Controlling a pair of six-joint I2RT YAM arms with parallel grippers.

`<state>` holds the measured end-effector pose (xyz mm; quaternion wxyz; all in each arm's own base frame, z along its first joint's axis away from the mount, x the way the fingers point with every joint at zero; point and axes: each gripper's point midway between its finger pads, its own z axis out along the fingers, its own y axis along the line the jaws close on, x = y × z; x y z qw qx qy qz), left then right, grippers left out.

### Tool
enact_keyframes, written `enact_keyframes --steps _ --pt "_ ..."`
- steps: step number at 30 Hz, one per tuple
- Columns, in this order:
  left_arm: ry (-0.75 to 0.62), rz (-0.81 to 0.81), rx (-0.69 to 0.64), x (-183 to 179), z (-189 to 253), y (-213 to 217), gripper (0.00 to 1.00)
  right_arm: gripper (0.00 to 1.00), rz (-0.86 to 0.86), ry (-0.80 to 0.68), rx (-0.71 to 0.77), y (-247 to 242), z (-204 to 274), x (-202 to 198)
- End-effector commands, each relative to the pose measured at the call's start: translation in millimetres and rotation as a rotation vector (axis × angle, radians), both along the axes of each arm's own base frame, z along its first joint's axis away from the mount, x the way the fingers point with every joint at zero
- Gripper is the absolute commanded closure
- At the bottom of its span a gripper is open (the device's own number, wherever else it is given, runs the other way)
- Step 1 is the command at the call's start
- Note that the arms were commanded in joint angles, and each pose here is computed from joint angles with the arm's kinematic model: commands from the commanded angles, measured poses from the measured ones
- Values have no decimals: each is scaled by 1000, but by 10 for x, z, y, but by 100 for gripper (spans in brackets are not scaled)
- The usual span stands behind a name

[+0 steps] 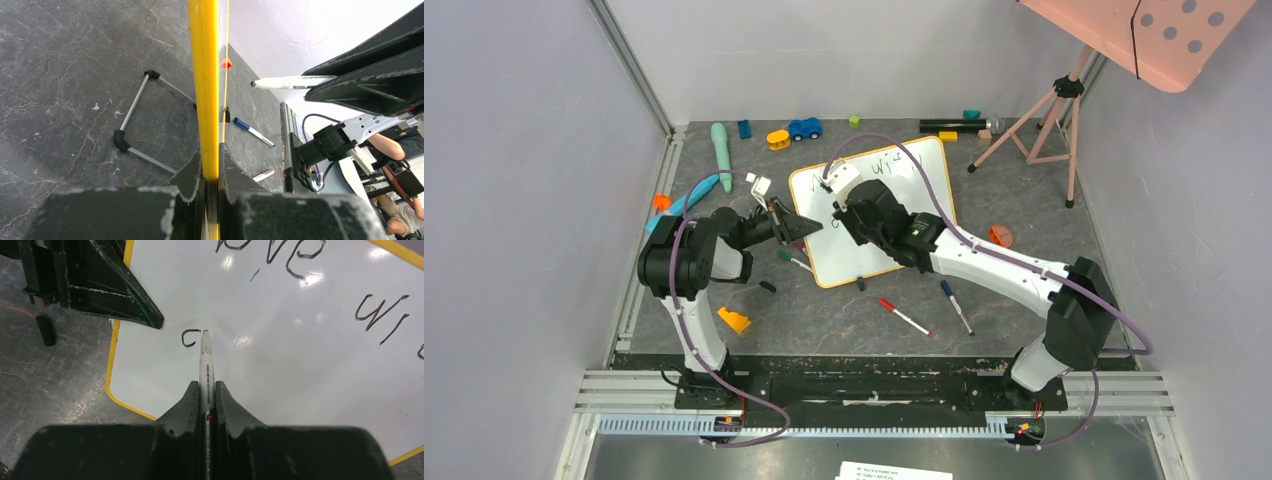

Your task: Write a sentence on the whiteboard

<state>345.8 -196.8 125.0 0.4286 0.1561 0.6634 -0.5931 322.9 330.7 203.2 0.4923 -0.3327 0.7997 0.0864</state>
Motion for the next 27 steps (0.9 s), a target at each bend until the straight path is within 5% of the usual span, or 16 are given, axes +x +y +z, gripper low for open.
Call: enact_keyframes --steps 1,27 --pt "-199 77 66 132 -21 68 98 100 -6 -4 -13 36 21 59" --pt "-202 78 69 125 -25 70 98 100 -58 -10 -53 10 -66 203"
